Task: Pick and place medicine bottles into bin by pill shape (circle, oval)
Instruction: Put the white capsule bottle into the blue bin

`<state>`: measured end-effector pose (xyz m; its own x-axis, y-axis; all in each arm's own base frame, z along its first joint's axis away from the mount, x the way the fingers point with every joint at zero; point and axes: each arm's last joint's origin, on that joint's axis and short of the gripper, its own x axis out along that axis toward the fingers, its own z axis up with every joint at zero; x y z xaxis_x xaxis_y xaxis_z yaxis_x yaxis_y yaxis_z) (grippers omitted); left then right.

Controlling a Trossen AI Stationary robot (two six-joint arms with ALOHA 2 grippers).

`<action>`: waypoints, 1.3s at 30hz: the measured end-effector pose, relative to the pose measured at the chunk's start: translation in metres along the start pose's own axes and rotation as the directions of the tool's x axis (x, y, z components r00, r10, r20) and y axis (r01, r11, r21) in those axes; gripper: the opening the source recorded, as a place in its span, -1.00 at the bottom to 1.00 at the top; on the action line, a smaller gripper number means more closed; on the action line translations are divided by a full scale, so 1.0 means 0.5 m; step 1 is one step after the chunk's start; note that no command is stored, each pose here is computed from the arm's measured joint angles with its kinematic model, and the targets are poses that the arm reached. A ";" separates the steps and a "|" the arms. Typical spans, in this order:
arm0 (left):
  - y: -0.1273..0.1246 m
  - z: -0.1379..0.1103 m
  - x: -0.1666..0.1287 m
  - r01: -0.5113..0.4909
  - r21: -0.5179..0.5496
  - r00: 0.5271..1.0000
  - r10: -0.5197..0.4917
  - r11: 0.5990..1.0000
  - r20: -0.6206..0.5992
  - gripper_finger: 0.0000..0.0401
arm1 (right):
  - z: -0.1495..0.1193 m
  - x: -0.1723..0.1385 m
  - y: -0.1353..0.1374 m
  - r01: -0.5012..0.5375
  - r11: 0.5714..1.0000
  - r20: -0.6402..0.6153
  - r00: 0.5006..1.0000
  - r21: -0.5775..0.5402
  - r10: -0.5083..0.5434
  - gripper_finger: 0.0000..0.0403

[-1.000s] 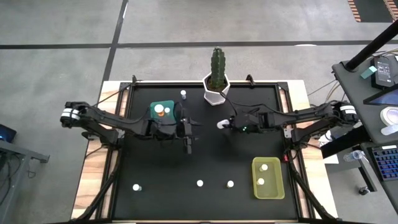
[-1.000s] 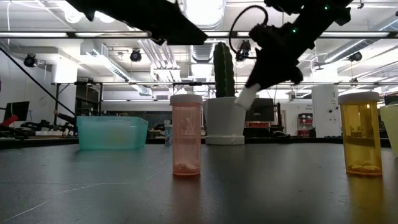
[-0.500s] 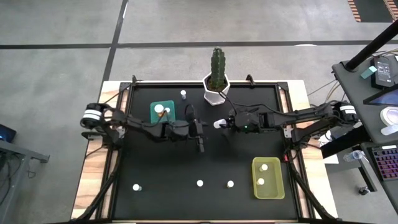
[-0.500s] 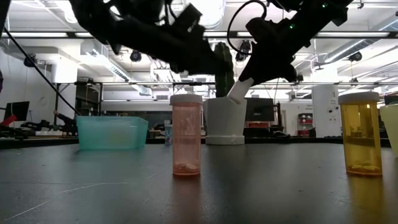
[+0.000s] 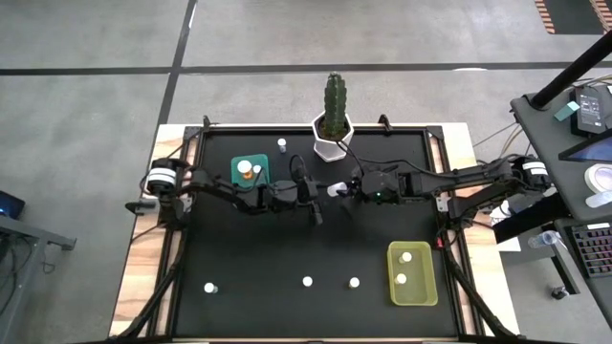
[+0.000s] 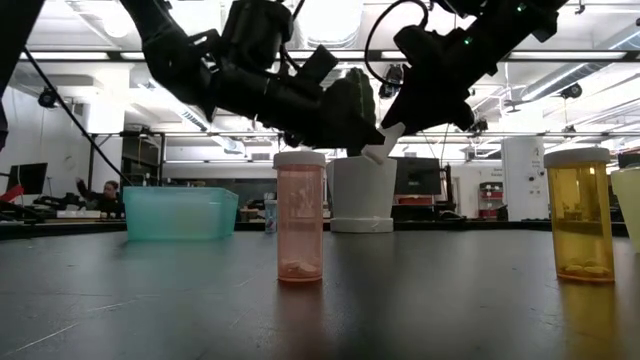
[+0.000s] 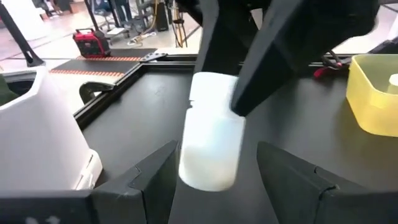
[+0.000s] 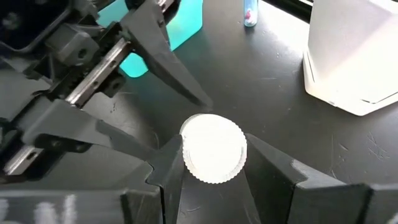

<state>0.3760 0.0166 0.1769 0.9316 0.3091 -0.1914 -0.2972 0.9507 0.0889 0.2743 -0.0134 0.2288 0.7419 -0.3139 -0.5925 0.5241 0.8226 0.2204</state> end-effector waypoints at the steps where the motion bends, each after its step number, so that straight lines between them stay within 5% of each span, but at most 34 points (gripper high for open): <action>1: 0.000 0.000 0.001 -0.001 -0.002 1.000 0.001 1.000 0.008 0.00 | 0.000 0.000 0.000 0.000 1.000 0.000 1.000 0.001 0.000 -0.30; 20: 0.001 0.003 0.003 -0.003 -0.005 1.000 0.003 1.000 0.021 0.00 | 0.014 -0.001 0.011 -0.092 0.992 0.053 0.995 0.087 0.088 -0.30; 27: 0.001 0.003 0.003 0.000 -0.003 1.000 0.000 1.000 0.021 -0.25 | 0.014 -0.001 0.011 -0.093 0.993 0.054 0.995 0.074 0.089 -0.29; 30: 0.001 0.003 0.003 0.000 -0.003 1.000 0.000 1.000 0.021 -0.39 | 0.014 -0.001 0.011 -0.094 0.993 0.053 0.995 0.073 0.090 -0.23; 39: 0.004 0.010 -0.006 0.000 -0.004 1.000 0.000 1.000 0.011 -0.39 | 0.020 -0.017 0.007 -0.093 0.994 0.062 0.994 0.061 0.090 0.03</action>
<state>0.3737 0.0172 0.1825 0.9338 0.3091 -0.1804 -0.2983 0.9507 0.0849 0.2741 -0.0124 0.2423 0.8103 -0.2676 -0.5214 0.4772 0.8178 0.3219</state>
